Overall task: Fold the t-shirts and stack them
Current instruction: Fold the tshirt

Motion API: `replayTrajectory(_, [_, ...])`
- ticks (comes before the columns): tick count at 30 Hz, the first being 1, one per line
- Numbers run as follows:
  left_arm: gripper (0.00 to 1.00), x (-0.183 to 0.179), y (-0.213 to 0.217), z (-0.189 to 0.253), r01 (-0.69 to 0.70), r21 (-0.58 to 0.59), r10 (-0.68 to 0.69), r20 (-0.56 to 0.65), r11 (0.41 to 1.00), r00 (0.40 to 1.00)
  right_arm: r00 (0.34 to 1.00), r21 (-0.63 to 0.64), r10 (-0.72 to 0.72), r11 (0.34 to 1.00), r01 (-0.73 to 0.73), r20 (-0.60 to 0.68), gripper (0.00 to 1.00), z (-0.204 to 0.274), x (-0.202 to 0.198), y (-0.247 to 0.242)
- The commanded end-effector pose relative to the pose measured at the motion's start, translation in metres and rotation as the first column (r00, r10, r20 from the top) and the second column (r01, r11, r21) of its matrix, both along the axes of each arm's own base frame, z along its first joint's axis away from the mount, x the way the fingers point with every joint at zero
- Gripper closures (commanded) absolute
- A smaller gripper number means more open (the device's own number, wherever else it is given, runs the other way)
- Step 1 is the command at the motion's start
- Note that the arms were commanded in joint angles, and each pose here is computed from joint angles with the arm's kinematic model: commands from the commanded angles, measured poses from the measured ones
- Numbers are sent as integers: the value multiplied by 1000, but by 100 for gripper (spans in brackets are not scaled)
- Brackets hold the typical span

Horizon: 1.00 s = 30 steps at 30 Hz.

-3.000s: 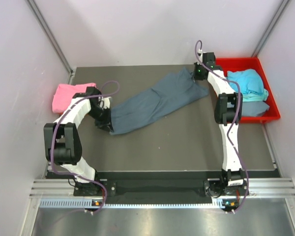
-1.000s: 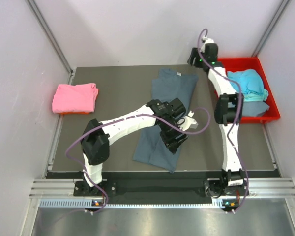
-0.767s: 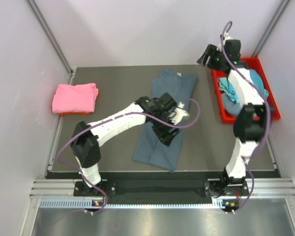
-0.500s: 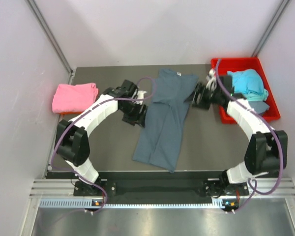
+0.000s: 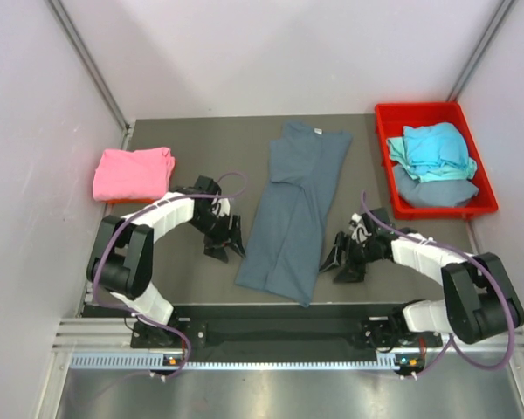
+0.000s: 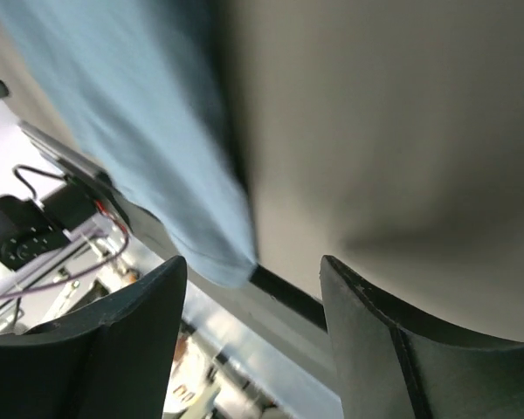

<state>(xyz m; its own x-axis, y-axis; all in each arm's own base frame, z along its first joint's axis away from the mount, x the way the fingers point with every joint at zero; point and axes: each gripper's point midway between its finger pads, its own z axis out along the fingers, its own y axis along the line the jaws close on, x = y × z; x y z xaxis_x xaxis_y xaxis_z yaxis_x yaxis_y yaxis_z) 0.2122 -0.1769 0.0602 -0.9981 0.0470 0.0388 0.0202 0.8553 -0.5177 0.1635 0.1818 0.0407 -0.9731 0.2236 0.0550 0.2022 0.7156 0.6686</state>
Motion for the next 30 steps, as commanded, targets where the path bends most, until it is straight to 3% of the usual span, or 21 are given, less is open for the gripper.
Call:
replayTrajectory(1, [34,4,-13,5,-35,-94,38,29,995,999,1000,63,3,998,-3,0,38,3,-2,16])
replayTrajectory(12, [36,12,-22,-14,-66,-110,61,-49,992,997,995,100,89,992,-84,-54,41,-3,0,61])
replayTrajectory(30, [46,-18,-17,-20,-81,-102,66,-143,992,987,983,-39,107,993,-114,-150,44,-32,-40,46])
